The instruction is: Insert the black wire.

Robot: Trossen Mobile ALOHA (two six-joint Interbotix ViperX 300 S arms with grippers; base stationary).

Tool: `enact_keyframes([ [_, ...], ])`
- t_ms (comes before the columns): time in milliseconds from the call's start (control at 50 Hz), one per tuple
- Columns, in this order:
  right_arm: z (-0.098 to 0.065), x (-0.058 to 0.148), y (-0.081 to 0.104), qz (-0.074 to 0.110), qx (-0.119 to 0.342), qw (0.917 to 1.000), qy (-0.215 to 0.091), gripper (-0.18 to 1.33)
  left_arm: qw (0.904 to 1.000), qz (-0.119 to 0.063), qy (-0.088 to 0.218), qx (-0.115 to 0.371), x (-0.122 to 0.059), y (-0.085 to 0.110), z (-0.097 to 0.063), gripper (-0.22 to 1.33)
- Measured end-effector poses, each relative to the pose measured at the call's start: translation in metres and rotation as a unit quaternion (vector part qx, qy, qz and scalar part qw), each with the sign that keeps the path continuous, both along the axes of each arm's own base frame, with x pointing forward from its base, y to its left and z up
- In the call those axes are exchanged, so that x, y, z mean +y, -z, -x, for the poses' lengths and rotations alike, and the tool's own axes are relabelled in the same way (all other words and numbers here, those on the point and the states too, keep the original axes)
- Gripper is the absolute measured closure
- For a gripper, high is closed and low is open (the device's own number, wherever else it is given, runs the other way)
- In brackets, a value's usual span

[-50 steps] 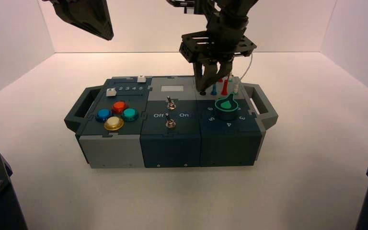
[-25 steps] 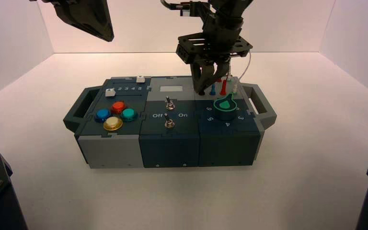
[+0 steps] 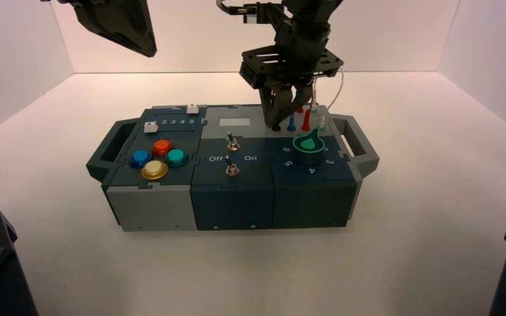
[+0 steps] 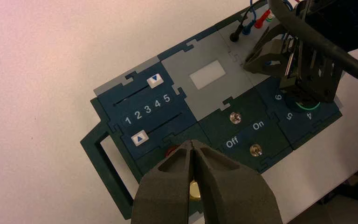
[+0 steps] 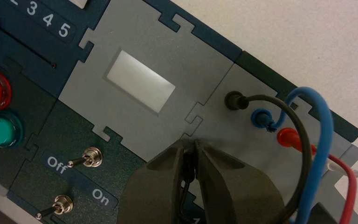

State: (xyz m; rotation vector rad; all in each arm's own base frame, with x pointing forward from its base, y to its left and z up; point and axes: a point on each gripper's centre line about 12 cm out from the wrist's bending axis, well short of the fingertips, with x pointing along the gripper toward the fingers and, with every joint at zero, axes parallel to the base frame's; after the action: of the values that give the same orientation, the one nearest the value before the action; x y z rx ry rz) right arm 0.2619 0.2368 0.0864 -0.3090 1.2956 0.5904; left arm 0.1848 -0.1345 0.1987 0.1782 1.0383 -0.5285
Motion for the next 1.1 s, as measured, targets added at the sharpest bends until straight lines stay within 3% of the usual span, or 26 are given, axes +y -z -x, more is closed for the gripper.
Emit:
enact_keyframes([
  [200, 0.000, 0.008, -0.007, 0.000, -0.005, 0.9999, -0.013, 0.72, 1.0000, 0.001, 0.000, -0.002, 0.000, -0.001, 0.000, 1.28],
  [400, 0.000, 0.006, -0.012, 0.005, -0.004, 0.9998, -0.017, 0.72, 1.0000, -0.001, 0.006, -0.007, 0.001, -0.002, 0.000, 1.28],
  [600, 0.001, -0.010, -0.025, 0.041, 0.002, 0.9988, -0.025, 0.69, 0.9998, 0.004, 0.006, -0.016, 0.002, -0.007, 0.002, 1.28],
  [820, -0.001, -0.016, -0.039, 0.048, 0.004, 0.9986, -0.021, 0.48, 0.9992, 0.017, 0.006, -0.034, 0.006, -0.017, 0.007, 1.28],
  [1100, 0.003, -0.019, -0.050, 0.055, 0.014, 0.9982, -0.023, 0.48, 0.9994, 0.014, 0.006, -0.030, 0.014, -0.008, 0.019, 1.28],
])
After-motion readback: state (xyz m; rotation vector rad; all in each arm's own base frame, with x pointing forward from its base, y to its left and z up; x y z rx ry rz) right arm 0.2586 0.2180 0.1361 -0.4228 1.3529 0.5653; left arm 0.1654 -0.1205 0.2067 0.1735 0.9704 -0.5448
